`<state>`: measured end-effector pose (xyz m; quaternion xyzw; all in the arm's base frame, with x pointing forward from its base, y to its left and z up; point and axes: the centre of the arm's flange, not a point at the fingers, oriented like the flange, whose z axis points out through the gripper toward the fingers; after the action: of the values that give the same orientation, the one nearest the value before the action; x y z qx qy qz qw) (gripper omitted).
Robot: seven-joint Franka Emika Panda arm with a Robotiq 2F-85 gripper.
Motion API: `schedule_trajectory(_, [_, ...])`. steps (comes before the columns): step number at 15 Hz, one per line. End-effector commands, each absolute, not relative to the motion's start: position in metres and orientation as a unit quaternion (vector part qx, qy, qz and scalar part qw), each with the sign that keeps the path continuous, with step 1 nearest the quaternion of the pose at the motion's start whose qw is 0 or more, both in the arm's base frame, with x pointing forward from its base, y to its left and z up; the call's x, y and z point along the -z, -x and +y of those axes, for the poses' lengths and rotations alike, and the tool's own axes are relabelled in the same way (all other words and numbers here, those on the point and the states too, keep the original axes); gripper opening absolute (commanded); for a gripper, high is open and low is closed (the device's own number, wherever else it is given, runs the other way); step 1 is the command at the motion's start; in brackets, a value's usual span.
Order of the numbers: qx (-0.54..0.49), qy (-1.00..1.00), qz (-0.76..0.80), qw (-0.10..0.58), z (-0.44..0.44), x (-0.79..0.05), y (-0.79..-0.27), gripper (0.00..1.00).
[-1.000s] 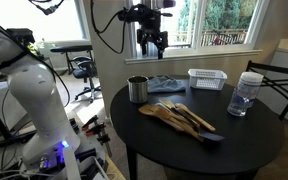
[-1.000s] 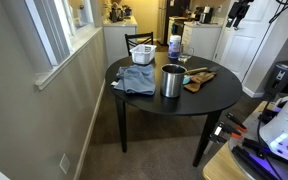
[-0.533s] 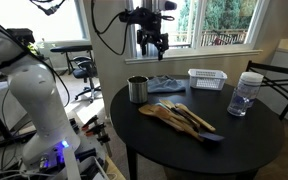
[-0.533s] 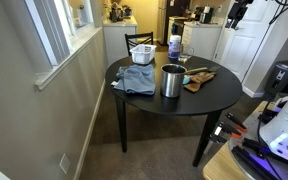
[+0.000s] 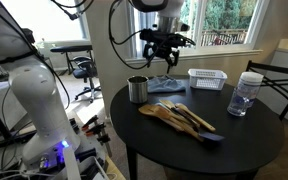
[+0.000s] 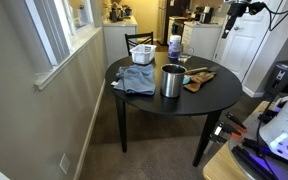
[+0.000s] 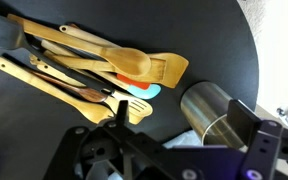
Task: Put one wooden spoon in the utensil holder
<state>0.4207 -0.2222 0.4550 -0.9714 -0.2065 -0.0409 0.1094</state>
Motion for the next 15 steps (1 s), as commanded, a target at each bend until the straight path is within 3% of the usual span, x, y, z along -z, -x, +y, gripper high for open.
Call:
schedule_trajectory(1, [0.007,0.958,-0.272,0.094,-0.229,-0.435,-0.448,1.00])
schedule_trajectory(3, [-0.010,0.957,-0.283,0.068,-0.227,-0.421,-0.459,1.00])
schedule_trajectory(9, [-0.002,0.937,-0.332,-0.106,-0.210,-0.397,-0.482,1.00])
schedule_trajectory(10, [-0.003,0.943,-0.326,-0.064,-0.215,-0.405,-0.488,1.00])
schedule_trajectory(15, [-0.004,0.937,-0.339,-0.087,-0.209,-0.400,-0.490,1.00])
